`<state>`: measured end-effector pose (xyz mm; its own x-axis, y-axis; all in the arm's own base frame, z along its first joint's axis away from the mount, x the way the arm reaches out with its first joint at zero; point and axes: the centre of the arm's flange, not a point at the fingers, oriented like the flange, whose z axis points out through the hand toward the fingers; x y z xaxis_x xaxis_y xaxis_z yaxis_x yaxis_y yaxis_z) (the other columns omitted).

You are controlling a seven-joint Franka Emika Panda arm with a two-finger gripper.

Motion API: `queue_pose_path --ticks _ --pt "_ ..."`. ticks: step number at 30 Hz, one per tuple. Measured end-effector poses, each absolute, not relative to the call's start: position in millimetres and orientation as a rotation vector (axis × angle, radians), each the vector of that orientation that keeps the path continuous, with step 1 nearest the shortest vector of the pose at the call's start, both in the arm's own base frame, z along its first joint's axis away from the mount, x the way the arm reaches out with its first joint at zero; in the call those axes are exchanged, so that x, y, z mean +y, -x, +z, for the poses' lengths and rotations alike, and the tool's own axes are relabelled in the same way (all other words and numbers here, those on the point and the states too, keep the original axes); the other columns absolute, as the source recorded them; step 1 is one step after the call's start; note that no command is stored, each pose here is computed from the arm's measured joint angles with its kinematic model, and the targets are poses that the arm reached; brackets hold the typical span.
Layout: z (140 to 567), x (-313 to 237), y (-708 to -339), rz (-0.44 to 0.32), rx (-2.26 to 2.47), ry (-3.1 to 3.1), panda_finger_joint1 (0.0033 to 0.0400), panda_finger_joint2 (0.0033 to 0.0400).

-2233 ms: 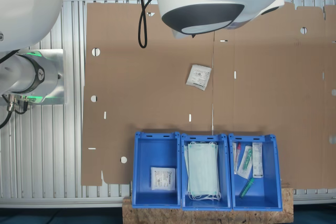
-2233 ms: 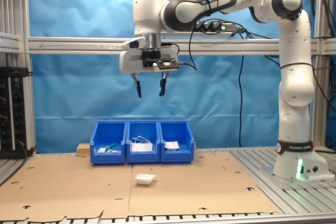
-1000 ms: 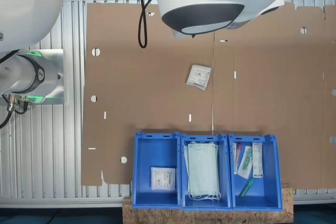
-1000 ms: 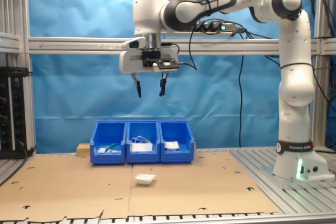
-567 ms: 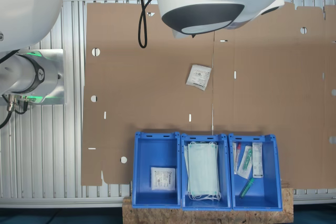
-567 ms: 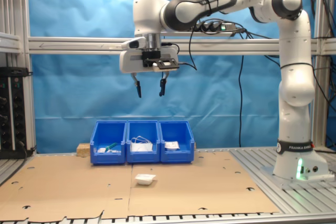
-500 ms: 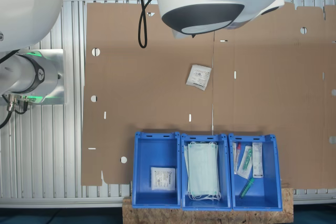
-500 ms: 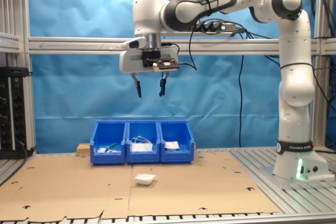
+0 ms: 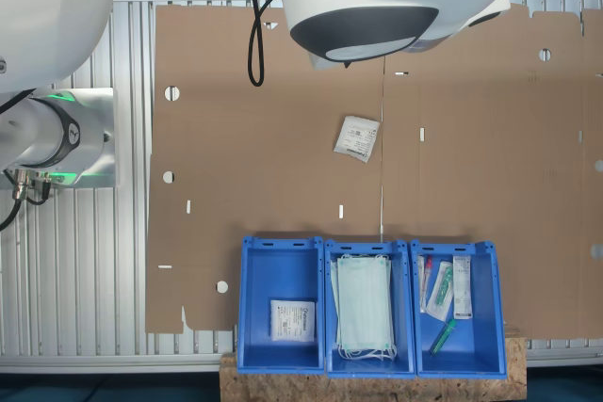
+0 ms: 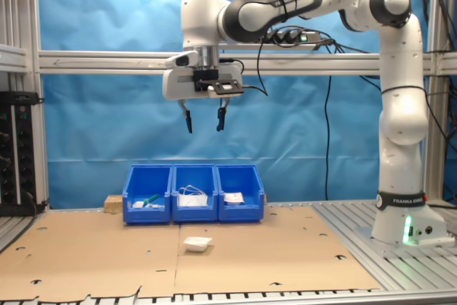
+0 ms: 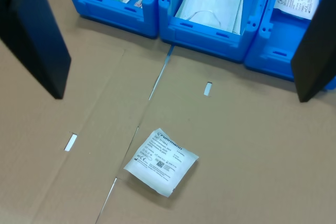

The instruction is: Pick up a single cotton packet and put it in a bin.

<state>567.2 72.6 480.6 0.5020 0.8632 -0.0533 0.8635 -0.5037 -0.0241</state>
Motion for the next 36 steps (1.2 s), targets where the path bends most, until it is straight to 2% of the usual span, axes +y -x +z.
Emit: queue_pose_path --ticks 36 --pt "478.0 71.5 -568.1 -0.097 1.562 -2.722 0.04 0.04"
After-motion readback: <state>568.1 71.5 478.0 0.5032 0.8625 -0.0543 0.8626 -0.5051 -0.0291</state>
